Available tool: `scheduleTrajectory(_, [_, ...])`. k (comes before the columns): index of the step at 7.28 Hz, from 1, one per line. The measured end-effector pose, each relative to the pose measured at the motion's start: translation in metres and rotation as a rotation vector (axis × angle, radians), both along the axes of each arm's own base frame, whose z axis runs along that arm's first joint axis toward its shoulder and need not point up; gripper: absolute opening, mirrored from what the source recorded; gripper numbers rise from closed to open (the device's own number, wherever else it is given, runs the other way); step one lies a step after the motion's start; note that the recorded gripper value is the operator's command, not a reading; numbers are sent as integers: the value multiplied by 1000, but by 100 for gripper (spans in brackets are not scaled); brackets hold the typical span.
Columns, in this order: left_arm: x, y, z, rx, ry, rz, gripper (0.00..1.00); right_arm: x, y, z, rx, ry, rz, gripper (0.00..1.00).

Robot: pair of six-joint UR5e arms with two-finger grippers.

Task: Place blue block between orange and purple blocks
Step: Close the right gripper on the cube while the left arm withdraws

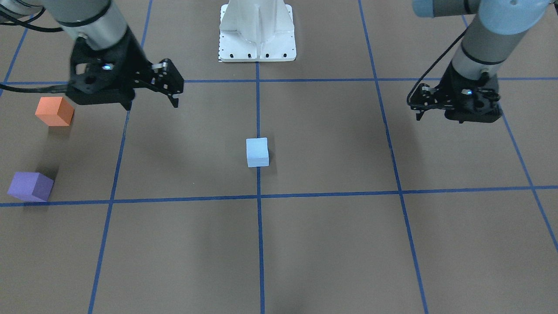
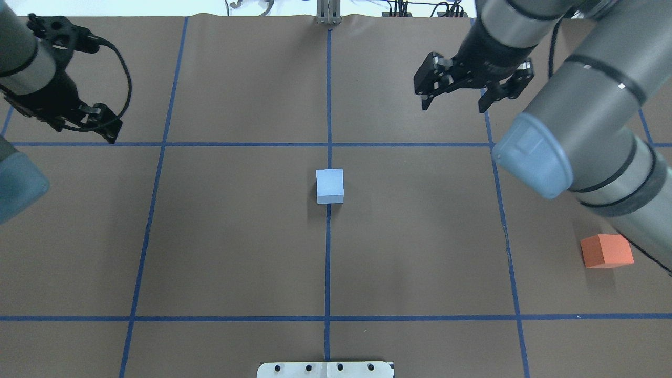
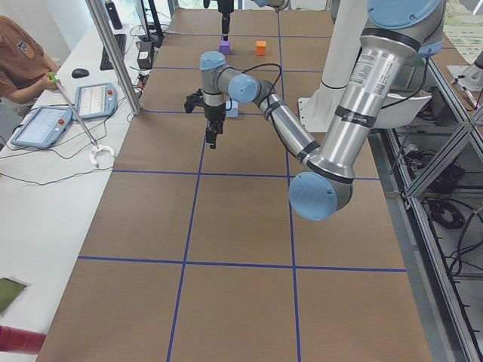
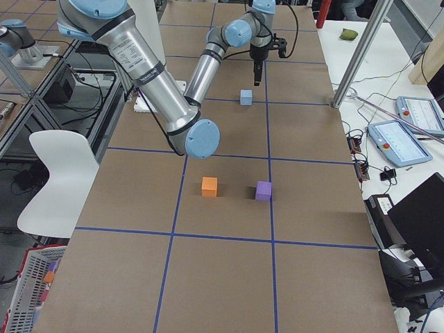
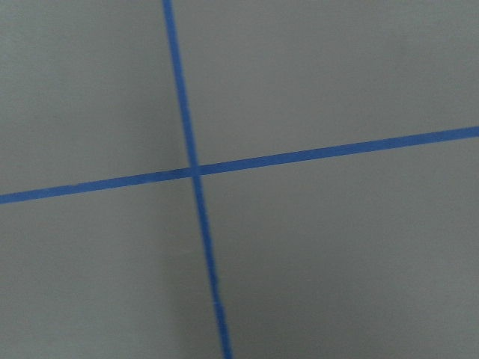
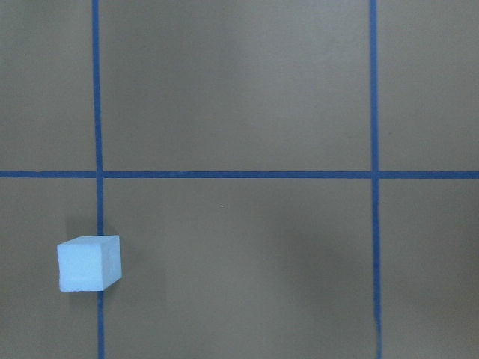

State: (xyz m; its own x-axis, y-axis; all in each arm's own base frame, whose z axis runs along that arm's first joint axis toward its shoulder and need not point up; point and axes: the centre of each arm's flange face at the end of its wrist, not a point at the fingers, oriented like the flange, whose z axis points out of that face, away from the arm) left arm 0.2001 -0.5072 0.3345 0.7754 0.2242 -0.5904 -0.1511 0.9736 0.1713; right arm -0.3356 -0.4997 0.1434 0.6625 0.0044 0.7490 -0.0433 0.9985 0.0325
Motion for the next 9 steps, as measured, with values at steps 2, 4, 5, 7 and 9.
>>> scheduleTrajectory(2, [-84,-4,51,59,-29,70,100,-86,13,6,35,14,5,100])
scheduleTrajectory(4, [-127,-7,81,83,-52,105,100,-164,14,10,55,28,15,100])
scheduleTrajectory(5, [-136,-9,87,85,-57,111,100,-198,12,11,56,36,23,100])
scheduleTrajectory(7, [-140,-12,95,80,-61,115,100,-241,10,19,61,48,17,100])
scheduleTrajectory(9, [-140,-14,100,72,-63,115,100,-264,11,29,62,56,6,100])
